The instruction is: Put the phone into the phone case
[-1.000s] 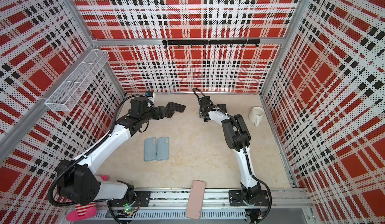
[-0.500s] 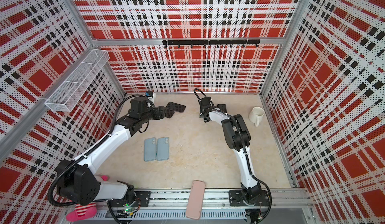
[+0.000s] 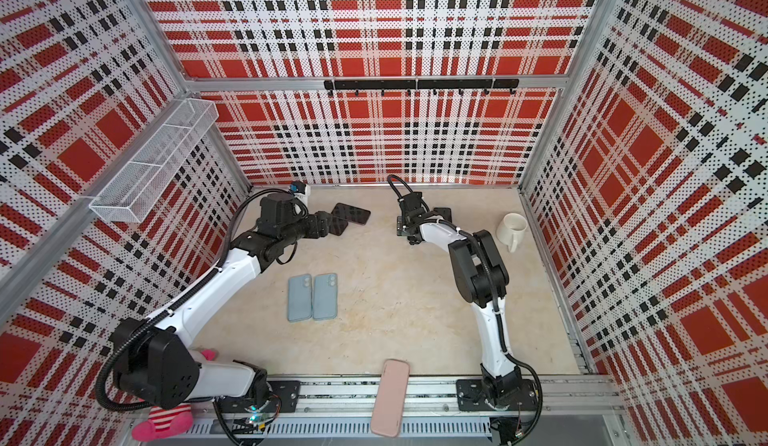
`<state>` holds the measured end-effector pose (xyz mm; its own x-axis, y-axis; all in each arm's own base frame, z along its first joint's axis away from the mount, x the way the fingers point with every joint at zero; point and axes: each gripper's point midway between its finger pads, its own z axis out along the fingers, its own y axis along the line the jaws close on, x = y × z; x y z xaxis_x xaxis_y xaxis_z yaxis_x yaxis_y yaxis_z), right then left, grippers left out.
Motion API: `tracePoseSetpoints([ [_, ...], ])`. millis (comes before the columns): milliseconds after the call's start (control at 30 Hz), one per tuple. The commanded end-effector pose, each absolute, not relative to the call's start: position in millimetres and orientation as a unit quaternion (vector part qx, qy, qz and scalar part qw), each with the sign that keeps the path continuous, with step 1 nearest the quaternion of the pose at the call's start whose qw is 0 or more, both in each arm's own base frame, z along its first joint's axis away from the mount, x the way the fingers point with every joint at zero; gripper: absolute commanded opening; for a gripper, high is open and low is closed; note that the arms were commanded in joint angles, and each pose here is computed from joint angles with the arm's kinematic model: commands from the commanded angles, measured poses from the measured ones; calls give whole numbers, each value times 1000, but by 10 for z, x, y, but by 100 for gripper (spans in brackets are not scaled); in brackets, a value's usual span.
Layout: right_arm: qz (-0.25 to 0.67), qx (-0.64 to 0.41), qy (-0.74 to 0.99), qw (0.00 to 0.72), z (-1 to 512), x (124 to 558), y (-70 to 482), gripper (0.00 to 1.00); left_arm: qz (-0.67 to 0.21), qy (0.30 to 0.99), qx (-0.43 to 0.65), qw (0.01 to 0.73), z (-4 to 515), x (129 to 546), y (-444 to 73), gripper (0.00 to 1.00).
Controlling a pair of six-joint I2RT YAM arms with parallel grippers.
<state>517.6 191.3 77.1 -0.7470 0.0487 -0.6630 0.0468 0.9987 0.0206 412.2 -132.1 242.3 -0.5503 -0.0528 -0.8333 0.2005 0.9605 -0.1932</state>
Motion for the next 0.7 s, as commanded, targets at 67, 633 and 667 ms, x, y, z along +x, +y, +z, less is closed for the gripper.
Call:
tracePoseSetpoints([
  [67,49,-2,914,403,1539,4864,2084,100,-125,874,46,467,2337,4162,-1289,76],
  [633,147,-100,925,335,1424,3038,1697,97,-67,965,75,241,1098,3254,-1172,74],
  [667,154,-100,927,328,1391,2976,1691,95,-54,968,75,233,1051,3217,-1169,74],
])
